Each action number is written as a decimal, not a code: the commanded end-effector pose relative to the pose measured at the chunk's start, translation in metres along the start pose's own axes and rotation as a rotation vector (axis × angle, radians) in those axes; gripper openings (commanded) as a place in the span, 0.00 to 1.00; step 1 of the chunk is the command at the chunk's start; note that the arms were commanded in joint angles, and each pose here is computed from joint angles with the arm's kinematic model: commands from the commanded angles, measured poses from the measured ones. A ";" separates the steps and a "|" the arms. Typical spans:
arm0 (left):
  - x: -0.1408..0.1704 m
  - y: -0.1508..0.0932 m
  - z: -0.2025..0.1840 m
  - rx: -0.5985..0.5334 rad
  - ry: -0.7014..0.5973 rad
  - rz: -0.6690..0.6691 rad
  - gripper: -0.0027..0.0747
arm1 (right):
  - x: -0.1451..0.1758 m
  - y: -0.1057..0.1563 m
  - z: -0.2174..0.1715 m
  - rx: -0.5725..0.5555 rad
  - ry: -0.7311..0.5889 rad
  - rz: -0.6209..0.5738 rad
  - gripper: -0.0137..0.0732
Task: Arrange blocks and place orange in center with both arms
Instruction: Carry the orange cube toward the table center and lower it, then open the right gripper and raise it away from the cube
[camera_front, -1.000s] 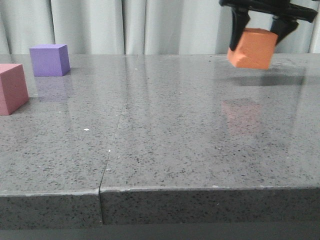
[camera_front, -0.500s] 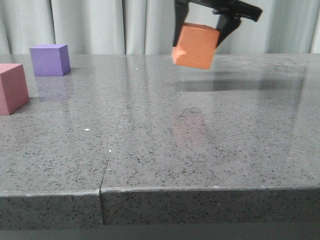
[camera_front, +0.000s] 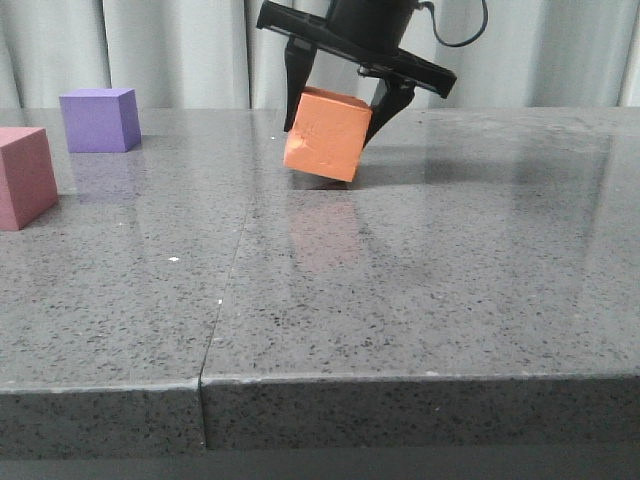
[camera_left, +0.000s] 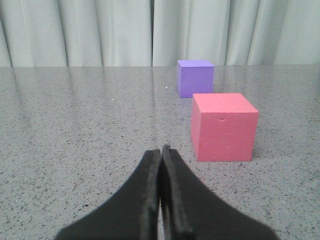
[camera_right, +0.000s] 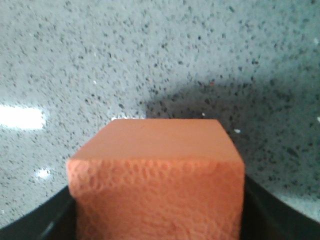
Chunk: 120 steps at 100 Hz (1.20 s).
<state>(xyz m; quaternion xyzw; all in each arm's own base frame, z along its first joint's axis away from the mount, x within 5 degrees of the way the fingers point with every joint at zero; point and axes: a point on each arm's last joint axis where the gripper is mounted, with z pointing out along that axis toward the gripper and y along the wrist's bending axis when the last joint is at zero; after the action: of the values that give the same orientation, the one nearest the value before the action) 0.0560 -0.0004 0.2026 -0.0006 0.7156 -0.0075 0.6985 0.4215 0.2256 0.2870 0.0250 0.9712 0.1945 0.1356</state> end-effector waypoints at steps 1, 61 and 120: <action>0.004 0.000 0.000 0.000 -0.071 -0.013 0.01 | -0.006 0.015 -0.040 -0.091 -0.124 -0.015 0.55; 0.004 0.000 0.000 0.000 -0.071 -0.013 0.01 | -0.009 0.011 -0.021 -0.077 -0.106 -0.007 0.87; 0.004 0.000 0.000 0.000 -0.071 -0.013 0.01 | -0.004 0.017 -0.043 -0.109 -0.105 -0.009 0.88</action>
<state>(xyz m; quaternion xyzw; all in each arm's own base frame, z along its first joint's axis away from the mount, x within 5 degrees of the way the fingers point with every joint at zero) 0.0560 -0.0004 0.2026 -0.0006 0.7156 -0.0075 0.6985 0.4274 0.2302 0.2745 0.0307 0.9704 0.2023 0.1286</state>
